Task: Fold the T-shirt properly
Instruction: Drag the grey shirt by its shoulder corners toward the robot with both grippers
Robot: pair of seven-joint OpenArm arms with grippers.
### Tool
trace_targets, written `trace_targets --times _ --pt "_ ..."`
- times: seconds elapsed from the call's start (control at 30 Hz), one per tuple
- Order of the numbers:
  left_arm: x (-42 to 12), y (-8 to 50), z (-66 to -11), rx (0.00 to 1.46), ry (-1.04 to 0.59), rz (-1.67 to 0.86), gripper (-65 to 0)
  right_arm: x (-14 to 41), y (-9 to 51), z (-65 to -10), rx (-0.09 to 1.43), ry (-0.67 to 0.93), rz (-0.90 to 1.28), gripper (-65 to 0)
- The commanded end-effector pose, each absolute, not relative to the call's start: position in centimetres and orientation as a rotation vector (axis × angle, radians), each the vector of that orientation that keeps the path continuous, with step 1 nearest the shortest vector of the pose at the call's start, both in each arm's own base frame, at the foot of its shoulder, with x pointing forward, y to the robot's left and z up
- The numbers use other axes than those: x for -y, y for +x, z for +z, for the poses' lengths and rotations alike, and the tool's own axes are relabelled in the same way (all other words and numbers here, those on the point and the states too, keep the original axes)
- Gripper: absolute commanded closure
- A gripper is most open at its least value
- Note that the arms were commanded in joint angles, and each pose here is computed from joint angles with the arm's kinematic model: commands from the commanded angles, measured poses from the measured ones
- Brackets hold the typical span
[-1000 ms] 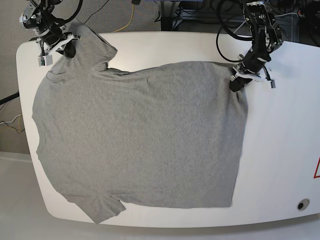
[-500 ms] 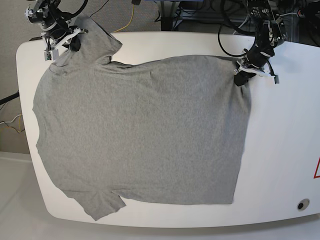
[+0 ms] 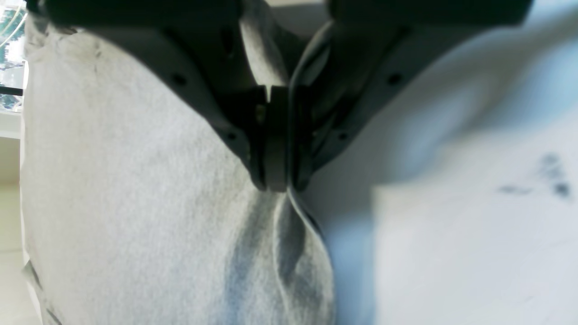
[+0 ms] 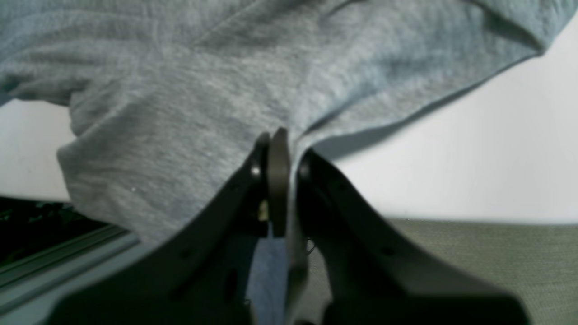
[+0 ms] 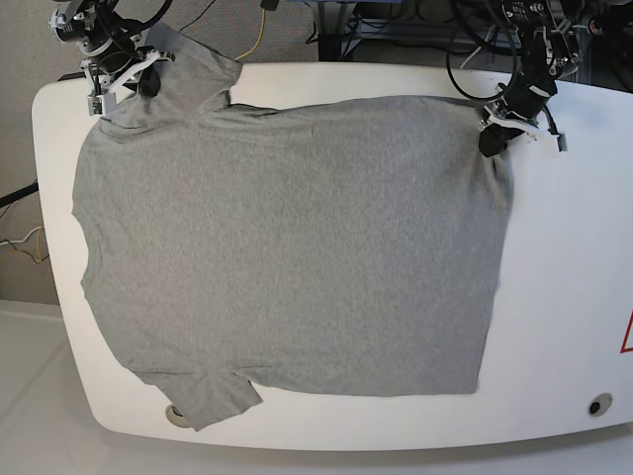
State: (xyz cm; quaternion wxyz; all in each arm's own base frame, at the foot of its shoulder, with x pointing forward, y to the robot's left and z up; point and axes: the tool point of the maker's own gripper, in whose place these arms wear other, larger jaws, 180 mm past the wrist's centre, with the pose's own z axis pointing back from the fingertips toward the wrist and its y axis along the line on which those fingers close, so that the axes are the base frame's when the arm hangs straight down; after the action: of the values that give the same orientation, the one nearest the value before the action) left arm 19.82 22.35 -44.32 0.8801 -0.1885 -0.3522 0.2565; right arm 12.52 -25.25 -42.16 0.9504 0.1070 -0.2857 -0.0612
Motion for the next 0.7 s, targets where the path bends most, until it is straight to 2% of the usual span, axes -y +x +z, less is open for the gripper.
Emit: trace_targets --times 0.0,0.67 --pt "-23.3 13.4 -48.7 0.439 -0.234 0.516 -0.6 25.7 12.0 -42.0 0.562 0.197 -0.111 0.0" --pt "-25.1 12.3 -48.4 0.441 -0.203 0.513 -0.6 24.9 10.5 -41.8 0.543 0.194 -0.106 0.0"
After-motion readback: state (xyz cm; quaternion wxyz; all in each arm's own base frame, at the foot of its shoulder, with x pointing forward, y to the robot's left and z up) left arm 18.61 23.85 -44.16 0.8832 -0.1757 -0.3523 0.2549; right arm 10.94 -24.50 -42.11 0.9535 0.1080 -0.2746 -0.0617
